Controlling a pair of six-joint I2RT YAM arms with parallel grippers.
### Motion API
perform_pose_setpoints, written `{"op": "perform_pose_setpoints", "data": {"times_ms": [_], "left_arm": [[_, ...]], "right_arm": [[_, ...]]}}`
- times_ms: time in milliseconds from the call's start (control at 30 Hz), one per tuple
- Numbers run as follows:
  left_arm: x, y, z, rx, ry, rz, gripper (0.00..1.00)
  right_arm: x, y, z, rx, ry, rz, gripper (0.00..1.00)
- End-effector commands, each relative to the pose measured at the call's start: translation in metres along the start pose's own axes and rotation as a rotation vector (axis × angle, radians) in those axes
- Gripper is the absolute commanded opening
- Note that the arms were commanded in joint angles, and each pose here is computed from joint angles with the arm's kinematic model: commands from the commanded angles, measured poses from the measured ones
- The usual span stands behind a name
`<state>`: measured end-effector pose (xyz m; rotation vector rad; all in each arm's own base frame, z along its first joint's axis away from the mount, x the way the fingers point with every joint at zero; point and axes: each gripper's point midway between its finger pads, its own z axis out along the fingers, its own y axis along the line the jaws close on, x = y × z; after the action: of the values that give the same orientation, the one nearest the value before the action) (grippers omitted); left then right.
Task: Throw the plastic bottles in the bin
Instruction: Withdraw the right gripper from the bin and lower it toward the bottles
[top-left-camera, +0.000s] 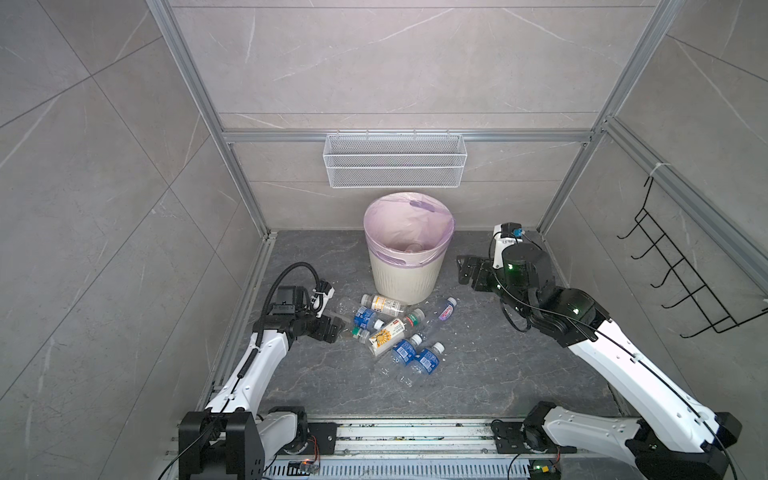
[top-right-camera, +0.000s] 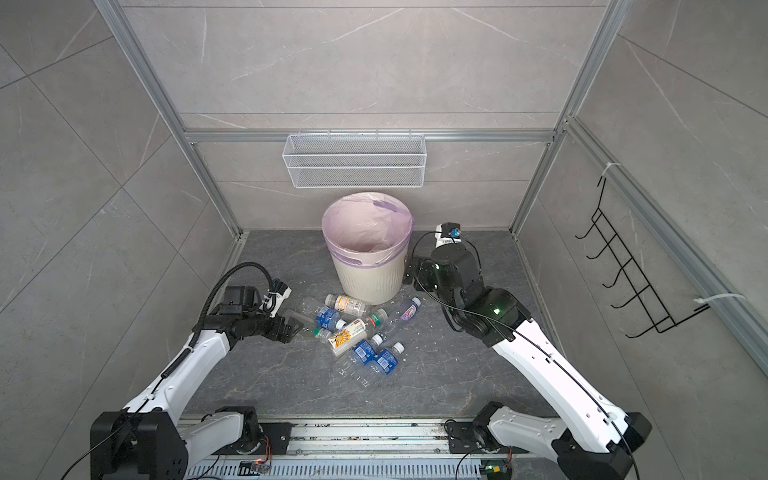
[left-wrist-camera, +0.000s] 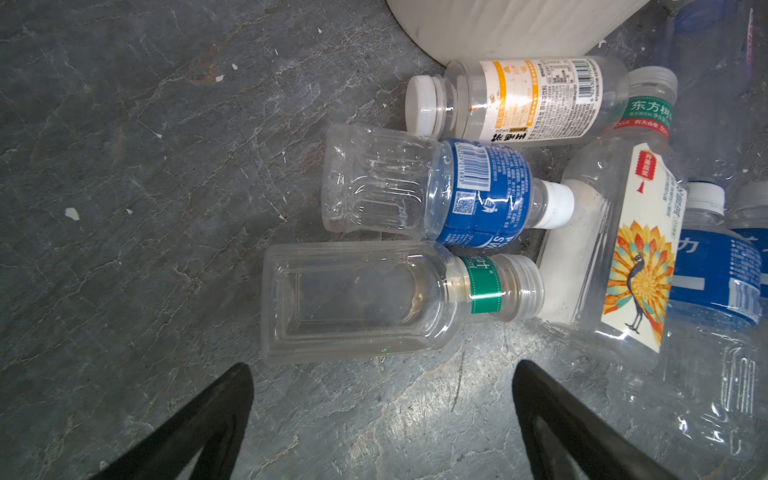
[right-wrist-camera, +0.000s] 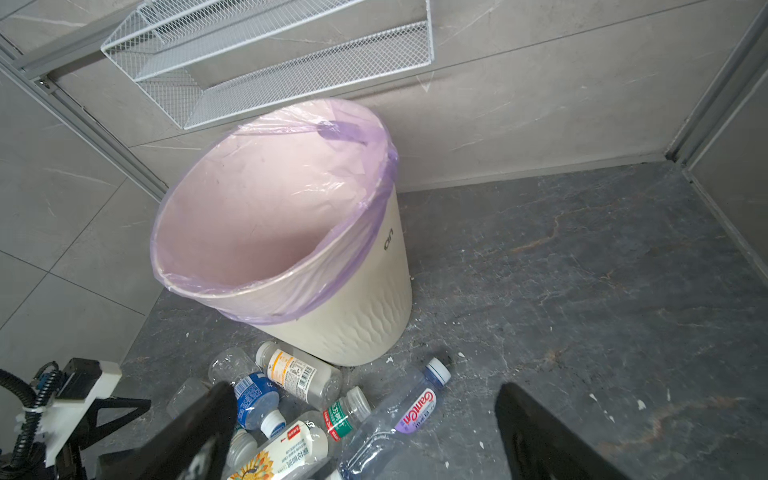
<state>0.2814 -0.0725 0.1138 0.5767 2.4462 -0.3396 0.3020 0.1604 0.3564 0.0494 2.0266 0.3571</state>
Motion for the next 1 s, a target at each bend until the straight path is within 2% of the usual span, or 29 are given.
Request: {"op": "perform_pose_setpoints", "data": {"times_ms": [0, 400, 967], "left_arm": [[-0.009, 0.003, -0.010, -0.021, -0.026, 0.026, 1.00], [0.002, 0.001, -0.009, -0.026, 0.002, 0.055, 1.00], [0.014, -0.002, -0.005, -0.003, 0.041, 0.134, 0.99]], "right_arm": [[0.017, -0.015, -0.005, 0.036, 0.025, 0.025, 0.99], [0.068, -0.044, -0.011, 0.085, 0.115, 0.055, 0.99], [0.135, -0.055, 0.000, 0.074, 0.266, 0.093, 0.99]]}}
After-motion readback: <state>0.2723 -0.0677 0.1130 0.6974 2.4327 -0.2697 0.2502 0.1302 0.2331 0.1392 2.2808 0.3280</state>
